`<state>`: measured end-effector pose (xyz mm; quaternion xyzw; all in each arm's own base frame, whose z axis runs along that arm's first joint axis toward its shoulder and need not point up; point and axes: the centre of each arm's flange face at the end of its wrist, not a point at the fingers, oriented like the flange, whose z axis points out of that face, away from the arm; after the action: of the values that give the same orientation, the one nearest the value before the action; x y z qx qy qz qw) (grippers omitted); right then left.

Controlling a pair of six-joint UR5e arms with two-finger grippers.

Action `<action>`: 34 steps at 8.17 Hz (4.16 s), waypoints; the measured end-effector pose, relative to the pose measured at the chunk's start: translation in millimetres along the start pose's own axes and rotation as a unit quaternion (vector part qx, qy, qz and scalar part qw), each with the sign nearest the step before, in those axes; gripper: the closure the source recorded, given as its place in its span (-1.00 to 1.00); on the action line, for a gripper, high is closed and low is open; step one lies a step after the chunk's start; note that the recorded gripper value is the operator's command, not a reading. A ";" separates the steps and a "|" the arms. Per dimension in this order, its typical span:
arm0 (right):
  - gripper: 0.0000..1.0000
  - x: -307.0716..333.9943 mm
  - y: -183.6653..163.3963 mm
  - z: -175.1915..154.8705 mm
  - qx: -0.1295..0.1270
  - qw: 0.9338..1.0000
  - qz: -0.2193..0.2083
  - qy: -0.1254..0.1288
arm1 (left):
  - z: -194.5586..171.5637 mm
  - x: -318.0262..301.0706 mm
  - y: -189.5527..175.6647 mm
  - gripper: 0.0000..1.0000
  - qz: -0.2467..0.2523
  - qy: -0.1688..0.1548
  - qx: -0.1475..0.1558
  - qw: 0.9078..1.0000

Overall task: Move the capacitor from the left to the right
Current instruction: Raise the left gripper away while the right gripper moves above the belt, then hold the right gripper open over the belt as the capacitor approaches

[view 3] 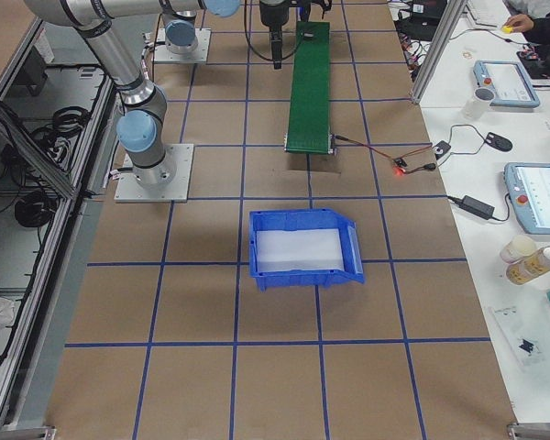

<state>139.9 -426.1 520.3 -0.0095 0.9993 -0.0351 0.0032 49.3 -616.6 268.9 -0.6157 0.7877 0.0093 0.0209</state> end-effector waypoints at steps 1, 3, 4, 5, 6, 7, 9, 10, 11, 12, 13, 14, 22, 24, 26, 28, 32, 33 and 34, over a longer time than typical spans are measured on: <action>-1.00 0.0 -1.3 2.2 -0.002 1.000 -0.001 0.000 | -4.7 -1.5 3.0 -1.00 0.001 0.000 -0.007 1.000; -1.00 -0.2 -8.7 16.8 -0.018 1.000 -0.002 0.000 | -31.4 -6.8 13.4 -1.00 0.006 -0.004 -0.011 1.000; -1.00 -1.5 -16.7 32.5 -0.034 0.999 -0.004 0.000 | -56.2 -10.2 25.0 -1.00 0.015 -0.002 -0.010 1.000; -1.00 -4.2 -28.2 54.5 -0.057 0.998 -0.007 0.000 | -83.5 -13.0 41.7 -1.00 0.034 0.009 -0.004 0.999; -1.00 -6.4 -43.3 84.3 -0.087 0.996 -0.008 0.000 | -108.3 -16.4 63.3 -1.00 0.070 0.023 0.003 0.997; -1.00 -8.2 -57.0 113.3 -0.113 0.994 -0.005 -0.004 | -126.1 -19.7 83.2 -1.00 0.121 0.033 0.010 0.992; -1.00 -7.7 -81.3 156.2 -0.130 0.991 -0.001 -0.007 | -140.6 -23.2 103.0 -1.00 0.253 0.039 0.019 0.967; -1.00 -5.3 -93.3 175.5 -0.131 0.991 0.002 -0.007 | -145.1 -24.9 106.3 -1.00 0.314 0.041 0.024 0.948; -1.00 -3.8 -101.5 192.1 -0.135 0.991 0.004 -0.008 | -149.1 -26.9 108.9 -1.00 0.360 0.041 0.027 0.932; -1.00 -2.9 -105.2 201.8 -0.138 0.990 0.006 -0.009 | -151.5 -29.8 110.9 -1.00 0.392 0.037 0.025 0.919; -1.00 -2.3 -106.9 207.7 -0.140 0.990 0.009 -0.015 | -154.3 -33.4 112.4 -1.00 0.419 0.033 0.022 0.907; -1.00 -0.7 -108.7 211.5 -0.142 0.989 0.017 -0.037 | -157.2 -34.9 111.6 -1.00 0.441 0.031 0.022 0.897; -1.00 24.4 -111.4 230.3 -0.120 0.985 0.059 -0.108 | -206.4 -58.8 120.2 -1.00 0.532 0.021 0.022 0.846; -0.97 24.0 -114.9 231.3 -0.103 0.987 0.056 -0.109 | -221.7 -75.6 126.6 -1.00 0.541 0.019 0.019 0.841; -1.00 19.7 -112.9 239.5 -0.082 0.987 0.042 -0.132 | -222.4 -78.3 127.0 -1.00 0.545 0.018 0.013 0.838; -1.00 18.6 -107.5 249.8 -0.070 0.987 0.013 -0.142 | -220.3 -76.2 129.1 -1.00 0.545 0.028 0.002 0.838; -0.97 18.6 -106.2 251.3 -0.066 0.987 0.010 -0.143 | -218.4 -72.6 144.3 -1.00 0.561 0.027 0.000 0.828; -1.00 18.6 -106.9 250.3 -0.065 0.987 0.023 -0.143 | -219.8 -72.9 153.7 -1.00 0.568 0.026 0.002 0.822; -1.00 18.3 -107.8 250.5 -0.066 0.986 0.047 -0.143 | -219.7 -71.9 165.5 -1.00 0.576 0.026 0.002 0.817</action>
<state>125.4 -551.5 277.9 0.0326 0.9881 0.0329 0.1468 -98.6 -515.7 489.7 -0.0494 0.9987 0.0022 -0.0074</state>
